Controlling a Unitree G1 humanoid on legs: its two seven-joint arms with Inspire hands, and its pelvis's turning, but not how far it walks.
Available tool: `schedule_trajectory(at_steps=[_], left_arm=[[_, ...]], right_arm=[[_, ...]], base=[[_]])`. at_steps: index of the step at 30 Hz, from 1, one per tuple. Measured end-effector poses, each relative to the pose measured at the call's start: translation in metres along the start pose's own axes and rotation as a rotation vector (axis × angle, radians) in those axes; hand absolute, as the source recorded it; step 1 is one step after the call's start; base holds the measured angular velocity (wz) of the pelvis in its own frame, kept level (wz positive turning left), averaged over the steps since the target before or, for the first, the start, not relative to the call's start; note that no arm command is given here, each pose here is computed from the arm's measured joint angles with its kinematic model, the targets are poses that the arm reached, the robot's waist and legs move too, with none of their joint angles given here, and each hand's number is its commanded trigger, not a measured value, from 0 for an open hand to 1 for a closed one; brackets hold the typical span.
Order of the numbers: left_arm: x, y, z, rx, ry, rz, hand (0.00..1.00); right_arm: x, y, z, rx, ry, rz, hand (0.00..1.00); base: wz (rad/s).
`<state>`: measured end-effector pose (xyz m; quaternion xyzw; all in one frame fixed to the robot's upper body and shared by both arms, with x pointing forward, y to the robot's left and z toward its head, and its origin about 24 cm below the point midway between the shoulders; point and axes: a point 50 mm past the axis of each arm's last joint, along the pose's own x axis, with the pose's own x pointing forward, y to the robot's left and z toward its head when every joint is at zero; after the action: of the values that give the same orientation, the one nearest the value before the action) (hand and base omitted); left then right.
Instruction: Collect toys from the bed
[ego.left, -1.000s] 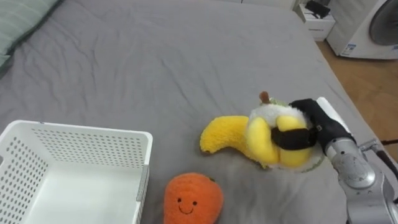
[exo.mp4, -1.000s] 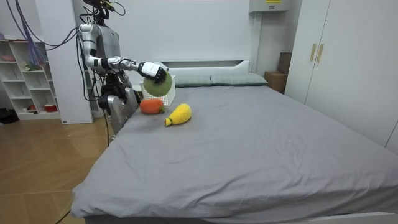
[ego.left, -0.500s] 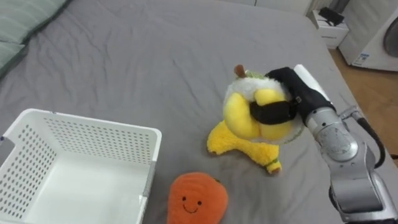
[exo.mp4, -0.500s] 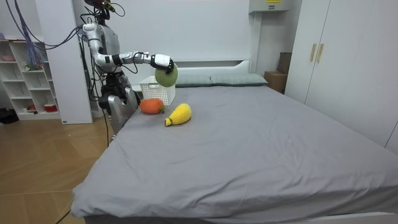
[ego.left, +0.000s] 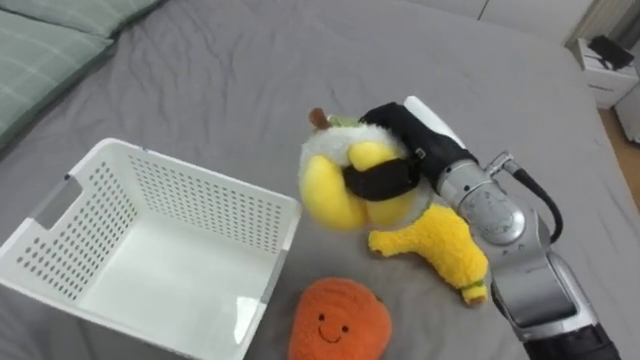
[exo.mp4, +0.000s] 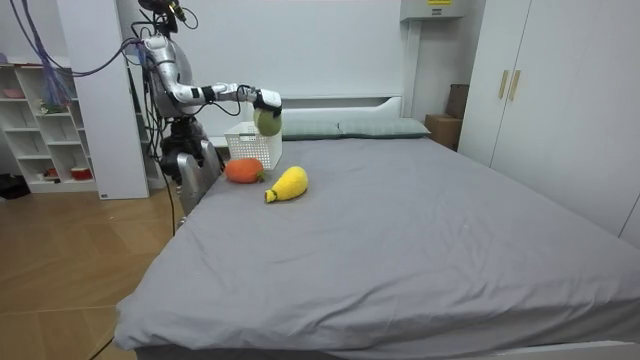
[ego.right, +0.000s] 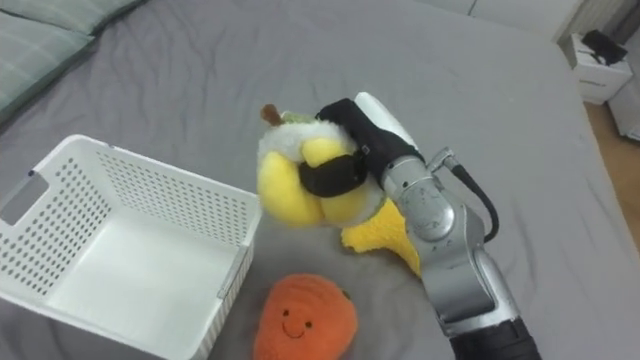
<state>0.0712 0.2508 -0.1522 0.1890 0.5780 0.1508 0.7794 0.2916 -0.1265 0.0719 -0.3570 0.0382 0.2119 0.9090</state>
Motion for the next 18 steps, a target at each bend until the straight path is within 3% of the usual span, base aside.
schedule_trajectory(at_steps=[18], left_arm=[[0.001,0.006,0.004,0.095,-0.007,0.023,0.0]], right_arm=[[0.021,0.021,0.035,-0.143,-0.061,0.059,1.0]], base=[[0.05]])
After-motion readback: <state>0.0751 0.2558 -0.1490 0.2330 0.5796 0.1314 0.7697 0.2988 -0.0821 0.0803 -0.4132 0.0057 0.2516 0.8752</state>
